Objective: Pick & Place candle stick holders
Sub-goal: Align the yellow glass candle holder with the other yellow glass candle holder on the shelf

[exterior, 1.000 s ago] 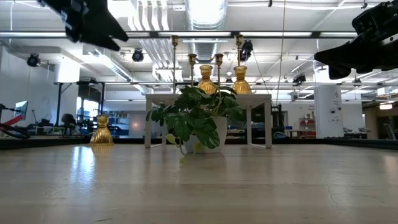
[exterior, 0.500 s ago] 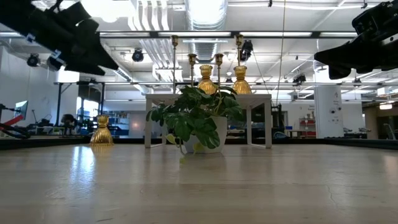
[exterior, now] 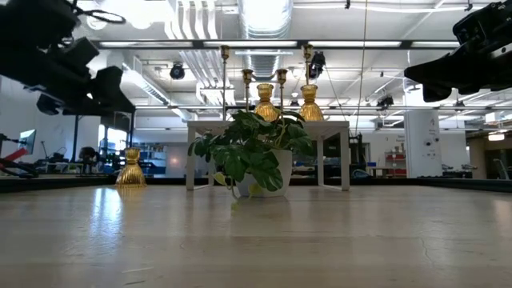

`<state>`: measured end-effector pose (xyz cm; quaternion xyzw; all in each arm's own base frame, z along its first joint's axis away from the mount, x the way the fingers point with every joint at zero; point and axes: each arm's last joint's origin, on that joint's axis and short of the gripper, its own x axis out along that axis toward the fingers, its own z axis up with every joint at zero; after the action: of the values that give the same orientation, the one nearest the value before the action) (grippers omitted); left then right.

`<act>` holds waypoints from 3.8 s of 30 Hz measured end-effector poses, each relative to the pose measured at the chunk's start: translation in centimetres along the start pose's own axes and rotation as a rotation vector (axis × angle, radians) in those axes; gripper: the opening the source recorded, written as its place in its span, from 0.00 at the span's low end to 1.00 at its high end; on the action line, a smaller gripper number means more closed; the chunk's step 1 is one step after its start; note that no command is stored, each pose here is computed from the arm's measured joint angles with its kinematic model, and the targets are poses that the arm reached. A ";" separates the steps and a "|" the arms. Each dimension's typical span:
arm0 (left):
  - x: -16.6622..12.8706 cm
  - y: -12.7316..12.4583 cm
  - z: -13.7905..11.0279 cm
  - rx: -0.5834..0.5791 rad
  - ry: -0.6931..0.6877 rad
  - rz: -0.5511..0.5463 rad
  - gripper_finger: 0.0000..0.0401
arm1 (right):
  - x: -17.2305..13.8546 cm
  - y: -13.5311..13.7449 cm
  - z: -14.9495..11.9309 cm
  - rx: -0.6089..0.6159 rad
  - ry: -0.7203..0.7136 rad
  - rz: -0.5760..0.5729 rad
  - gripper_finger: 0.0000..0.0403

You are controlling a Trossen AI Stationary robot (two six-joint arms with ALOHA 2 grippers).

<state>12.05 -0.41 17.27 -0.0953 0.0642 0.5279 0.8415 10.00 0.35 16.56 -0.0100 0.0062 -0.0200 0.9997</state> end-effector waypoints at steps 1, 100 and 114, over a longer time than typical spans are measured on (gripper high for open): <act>0.2 0.2 -0.2 -0.005 0.000 0.017 0.82 | 0.0 0.0 0.0 0.000 0.000 0.000 0.02; 14.6 3.7 -4.7 0.058 0.085 0.307 0.66 | 0.0 0.0 0.0 0.000 0.000 0.000 0.02; 14.7 3.8 -4.2 0.028 0.048 0.323 0.33 | 0.0 0.0 0.0 0.000 0.000 0.000 0.02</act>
<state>15.00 13.09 9.73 -0.0846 0.1062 0.6530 0.7451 10.00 0.35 16.56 -0.0100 0.0064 -0.0200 0.9997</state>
